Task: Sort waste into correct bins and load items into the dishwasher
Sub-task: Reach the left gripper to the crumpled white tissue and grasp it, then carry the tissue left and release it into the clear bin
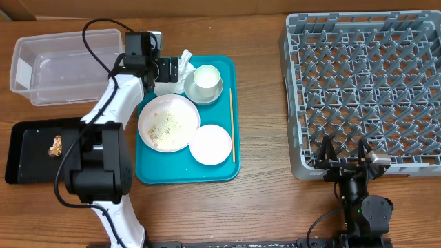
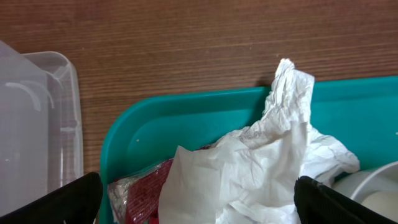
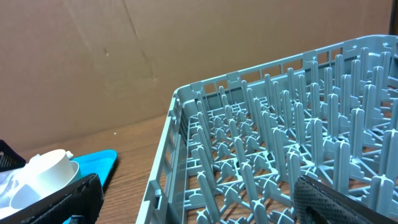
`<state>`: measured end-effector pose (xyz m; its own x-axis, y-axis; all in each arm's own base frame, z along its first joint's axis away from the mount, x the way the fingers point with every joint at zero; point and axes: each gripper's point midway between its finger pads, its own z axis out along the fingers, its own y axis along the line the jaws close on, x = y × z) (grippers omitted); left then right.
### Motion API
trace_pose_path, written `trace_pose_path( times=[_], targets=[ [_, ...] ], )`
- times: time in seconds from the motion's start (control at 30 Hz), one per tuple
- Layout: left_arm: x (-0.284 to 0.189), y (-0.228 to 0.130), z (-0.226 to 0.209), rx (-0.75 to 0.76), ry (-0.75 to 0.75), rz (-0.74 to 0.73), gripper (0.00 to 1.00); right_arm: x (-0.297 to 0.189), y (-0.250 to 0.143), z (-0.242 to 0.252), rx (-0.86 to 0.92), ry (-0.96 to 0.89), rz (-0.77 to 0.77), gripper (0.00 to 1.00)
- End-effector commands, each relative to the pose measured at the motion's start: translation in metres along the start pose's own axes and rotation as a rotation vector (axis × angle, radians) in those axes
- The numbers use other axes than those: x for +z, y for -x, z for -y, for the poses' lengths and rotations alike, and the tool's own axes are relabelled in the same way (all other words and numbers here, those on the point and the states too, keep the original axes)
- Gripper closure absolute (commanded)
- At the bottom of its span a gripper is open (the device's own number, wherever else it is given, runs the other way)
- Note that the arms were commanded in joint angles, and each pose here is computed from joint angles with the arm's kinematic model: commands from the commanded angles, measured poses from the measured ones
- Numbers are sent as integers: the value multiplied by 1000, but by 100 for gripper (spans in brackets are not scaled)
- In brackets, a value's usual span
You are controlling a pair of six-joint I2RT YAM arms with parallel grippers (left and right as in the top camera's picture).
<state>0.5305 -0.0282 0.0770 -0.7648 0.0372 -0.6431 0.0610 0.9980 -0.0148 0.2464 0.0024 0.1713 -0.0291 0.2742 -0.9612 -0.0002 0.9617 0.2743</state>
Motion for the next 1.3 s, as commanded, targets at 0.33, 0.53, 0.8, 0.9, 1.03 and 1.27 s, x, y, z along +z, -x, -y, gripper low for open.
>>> trace_pose_path(
  times=[0.33,0.53,0.8,0.9,1.03,1.27],
  targets=[
    [31,-23,21,43,-94,-59,18,0,-1,0,-6,3,5,0],
    [30,-22,20,44,-83,-61,42,0,-1,0,-6,3,5,0],
    [6,15,20,21,-82,25,96,0,-1,0,-6,3,5,0],
    [-18,39,20,9,-83,91,96,0,-1,0,-6,3,5,0],
    [-59,70,21,14,-82,189,96,0,-1,0,-6,3,5,0],
    [-111,102,6,6,-1,307,96,0,-1,0,-6,3,5,0]
  ],
)
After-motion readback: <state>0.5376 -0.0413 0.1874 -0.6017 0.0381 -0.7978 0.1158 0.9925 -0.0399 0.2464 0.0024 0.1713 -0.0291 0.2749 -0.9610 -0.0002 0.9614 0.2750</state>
